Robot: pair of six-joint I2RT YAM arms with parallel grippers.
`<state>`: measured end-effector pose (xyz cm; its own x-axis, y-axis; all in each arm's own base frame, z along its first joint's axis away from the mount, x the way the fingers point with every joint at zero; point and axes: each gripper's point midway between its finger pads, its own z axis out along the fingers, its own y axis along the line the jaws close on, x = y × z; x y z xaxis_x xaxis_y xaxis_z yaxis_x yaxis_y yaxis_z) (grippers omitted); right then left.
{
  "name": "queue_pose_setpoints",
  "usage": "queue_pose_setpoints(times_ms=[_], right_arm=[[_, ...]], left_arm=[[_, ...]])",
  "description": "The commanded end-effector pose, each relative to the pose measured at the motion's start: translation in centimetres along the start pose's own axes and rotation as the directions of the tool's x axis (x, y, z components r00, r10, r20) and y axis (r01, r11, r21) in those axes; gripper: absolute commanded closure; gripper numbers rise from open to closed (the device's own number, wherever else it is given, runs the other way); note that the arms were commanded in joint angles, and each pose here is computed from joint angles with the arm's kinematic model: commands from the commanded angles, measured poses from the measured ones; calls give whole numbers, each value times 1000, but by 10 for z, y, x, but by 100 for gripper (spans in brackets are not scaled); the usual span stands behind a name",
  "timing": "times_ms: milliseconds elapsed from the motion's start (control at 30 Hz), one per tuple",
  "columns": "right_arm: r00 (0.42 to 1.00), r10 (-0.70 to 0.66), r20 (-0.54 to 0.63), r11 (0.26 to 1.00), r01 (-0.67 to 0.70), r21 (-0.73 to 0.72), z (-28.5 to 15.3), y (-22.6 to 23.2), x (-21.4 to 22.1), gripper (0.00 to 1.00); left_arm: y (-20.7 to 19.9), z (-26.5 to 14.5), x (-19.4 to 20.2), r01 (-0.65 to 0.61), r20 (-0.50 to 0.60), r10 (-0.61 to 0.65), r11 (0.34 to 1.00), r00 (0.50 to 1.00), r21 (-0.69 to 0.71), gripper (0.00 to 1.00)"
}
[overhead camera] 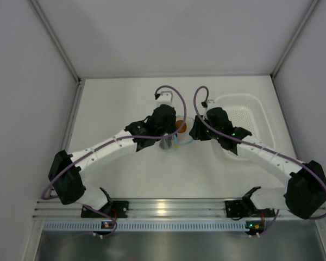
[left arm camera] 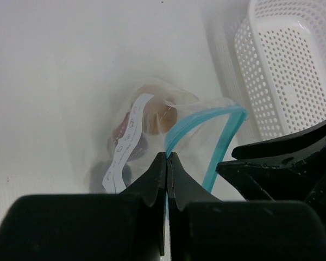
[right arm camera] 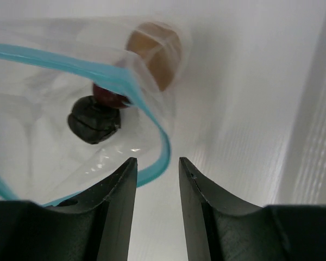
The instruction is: Open the zip-top bag and remove the fake food
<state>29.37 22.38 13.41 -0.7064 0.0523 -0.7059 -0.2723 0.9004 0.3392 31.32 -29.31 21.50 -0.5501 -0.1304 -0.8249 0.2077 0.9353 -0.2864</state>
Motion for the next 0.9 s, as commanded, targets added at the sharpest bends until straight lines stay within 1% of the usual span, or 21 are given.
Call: queue_pose_setpoints(times_ms=[0,133,167,233,367,467,533,633,667,700,767,867], right_arm=[[990,15,138,989,5,-146,-36,45,-49,62],[988,5,156,984,23,-175,-49,59,-50,62],[984,6,176,987,23,-159,-51,58,-53,62],[984,8,177,987,20,-158,-49,58,-51,63],[987,7,163,996,8,-90,-29,46,-46,65],[986,7,167,997,5,-74,-15,45,-46,66],[981,7,194,997,8,-76,-7,48,-55,67],[979,15,202,998,-3,-58,12,48,-60,68],[982,20,189,999,-14,-30,23,44,-56,68],[981,40,187,999,-36,-28,28,44,-56,68],[978,69,198,998,-68,-12,40,42,-57,68],[964,166,208,985,-173,17,52,40,-59,68]], left_arm=[[-24,4,-10,33,27,-34,999,999,26,100],[-35,16,0,89,-10,-89,995,996,35,100],[-37,19,3,97,-17,-97,995,995,33,100],[-41,21,3,128,-20,-127,991,992,33,100],[-42,25,0,185,-8,-185,983,983,18,100],[-40,27,-1,196,4,-196,981,981,3,100],[-39,30,3,192,-4,-192,981,981,-5,100],[-36,31,9,199,-15,-199,980,980,-14,100],[-37,31,9,212,-11,-212,977,977,-1,100],[-34,32,17,208,-19,-208,978,978,-1,100],[-35,29,17,226,-14,-226,974,974,16,100],[-29,29,25,240,-22,-239,971,971,12,100]])
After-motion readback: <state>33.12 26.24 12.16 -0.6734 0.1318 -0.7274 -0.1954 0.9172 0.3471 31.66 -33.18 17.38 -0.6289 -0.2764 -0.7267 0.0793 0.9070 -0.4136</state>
